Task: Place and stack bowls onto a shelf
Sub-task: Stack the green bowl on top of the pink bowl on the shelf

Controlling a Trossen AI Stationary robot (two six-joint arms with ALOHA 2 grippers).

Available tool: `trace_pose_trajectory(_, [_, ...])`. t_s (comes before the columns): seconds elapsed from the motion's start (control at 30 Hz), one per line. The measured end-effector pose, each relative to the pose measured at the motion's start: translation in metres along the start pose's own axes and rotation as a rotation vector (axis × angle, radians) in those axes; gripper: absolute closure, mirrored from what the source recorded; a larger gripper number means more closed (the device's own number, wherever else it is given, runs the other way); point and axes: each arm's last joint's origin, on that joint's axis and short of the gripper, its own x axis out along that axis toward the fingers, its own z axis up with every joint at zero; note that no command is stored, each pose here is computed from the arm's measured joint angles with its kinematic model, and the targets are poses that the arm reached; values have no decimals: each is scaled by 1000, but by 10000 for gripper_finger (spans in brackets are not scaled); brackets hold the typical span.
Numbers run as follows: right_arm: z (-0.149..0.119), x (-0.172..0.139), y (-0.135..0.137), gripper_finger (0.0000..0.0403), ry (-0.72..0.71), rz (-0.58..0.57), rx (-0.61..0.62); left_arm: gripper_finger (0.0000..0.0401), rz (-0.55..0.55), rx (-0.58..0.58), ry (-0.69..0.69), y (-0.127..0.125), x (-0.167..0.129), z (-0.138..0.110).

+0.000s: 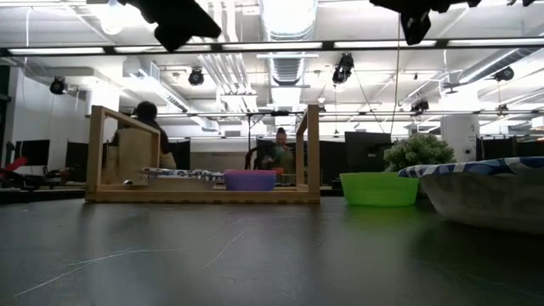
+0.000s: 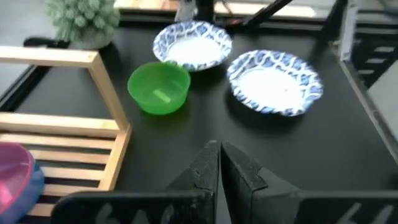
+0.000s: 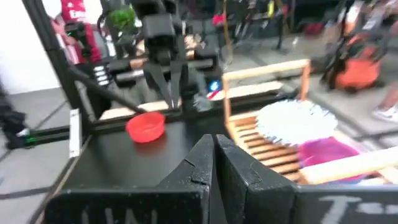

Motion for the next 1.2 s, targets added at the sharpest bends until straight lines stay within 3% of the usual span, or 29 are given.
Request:
trace_pose_trajectory(0.13, [3,12,3,394,182,-42,71,401,-20,-49,-37,-9,-12,-2])
trace_pose_trajectory(0.37, [11,27,6,394,596,-239,234,401,6,-36,-24,-11,-9,-6])
trace_pose_trajectory(0.53, [3,40,9,394,816,-332,209,401,19,-32,7,-13,-1,-10])
trace_pose_trajectory(0.77, [-17,62,11,394,932,-369,174,401,33,-89,61,-15,12,-17])
trace_pose_trajectory(0.93, [-28,72,10,385,980,-378,144,401,52,-198,115,-16,20,-24])
trace_pose_trajectory(1.2, [-41,85,11,293,1022,-369,90,401,59,-239,177,-24,33,-35])
